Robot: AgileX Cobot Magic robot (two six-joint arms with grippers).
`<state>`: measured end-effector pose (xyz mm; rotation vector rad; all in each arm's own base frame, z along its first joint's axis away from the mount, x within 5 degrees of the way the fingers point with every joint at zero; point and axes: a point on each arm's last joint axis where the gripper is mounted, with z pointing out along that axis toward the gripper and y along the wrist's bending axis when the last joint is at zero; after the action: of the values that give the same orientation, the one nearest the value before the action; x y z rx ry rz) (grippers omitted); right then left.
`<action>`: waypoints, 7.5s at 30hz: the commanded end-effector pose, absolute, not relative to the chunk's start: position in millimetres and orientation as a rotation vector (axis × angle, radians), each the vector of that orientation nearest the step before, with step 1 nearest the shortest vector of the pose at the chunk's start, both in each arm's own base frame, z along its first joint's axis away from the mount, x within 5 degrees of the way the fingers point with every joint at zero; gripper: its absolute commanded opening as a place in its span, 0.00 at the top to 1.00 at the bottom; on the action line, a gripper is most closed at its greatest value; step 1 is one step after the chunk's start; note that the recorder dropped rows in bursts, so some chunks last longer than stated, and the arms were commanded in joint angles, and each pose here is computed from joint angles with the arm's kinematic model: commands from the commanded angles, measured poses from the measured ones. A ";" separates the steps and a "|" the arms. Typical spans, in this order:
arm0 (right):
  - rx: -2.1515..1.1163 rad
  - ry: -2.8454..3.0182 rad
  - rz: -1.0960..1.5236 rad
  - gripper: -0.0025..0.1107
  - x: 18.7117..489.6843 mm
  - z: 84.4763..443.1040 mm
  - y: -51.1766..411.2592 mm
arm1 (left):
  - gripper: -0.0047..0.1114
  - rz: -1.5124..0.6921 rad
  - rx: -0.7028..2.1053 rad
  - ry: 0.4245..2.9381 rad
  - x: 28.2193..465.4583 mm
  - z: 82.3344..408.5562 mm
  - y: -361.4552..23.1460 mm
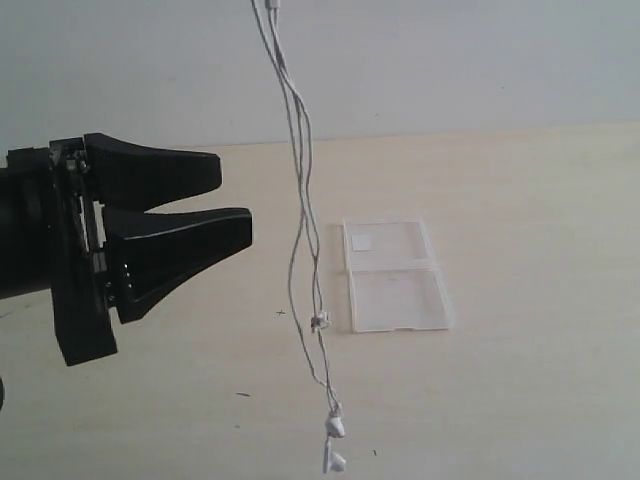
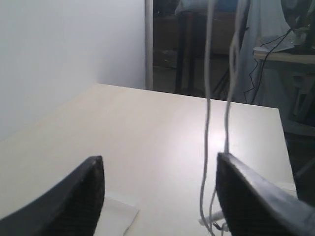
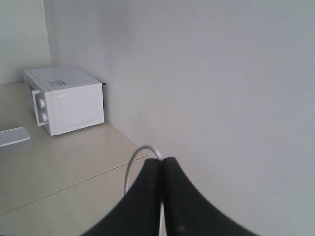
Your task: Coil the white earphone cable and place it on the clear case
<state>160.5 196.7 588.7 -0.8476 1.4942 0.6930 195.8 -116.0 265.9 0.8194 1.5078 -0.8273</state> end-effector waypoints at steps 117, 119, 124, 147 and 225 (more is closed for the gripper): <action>-1.067 2.412 0.611 0.98 147.7 372.7 193.4 | 0.96 -0.513 0.400 1.364 100.6 392.0 -60.1; -1.104 2.411 0.677 0.98 150.9 346.4 204.5 | 0.96 -0.541 0.391 1.374 100.2 391.6 -60.8; -1.115 2.213 0.901 0.98 161.0 327.7 232.9 | 0.96 -0.616 0.396 1.424 98.3 387.9 -64.4; -1.311 2.332 1.026 0.38 153.5 304.1 244.0 | 0.96 -0.618 0.307 1.434 101.7 388.8 -60.0; -0.832 1.690 0.788 0.98 131.9 295.5 373.4 | 0.96 -0.496 0.201 1.412 107.9 391.5 -48.3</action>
<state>131.3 372.1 291.6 -0.8509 1.7037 0.7823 109.2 -49.5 388.7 0.2122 1.4228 -0.4954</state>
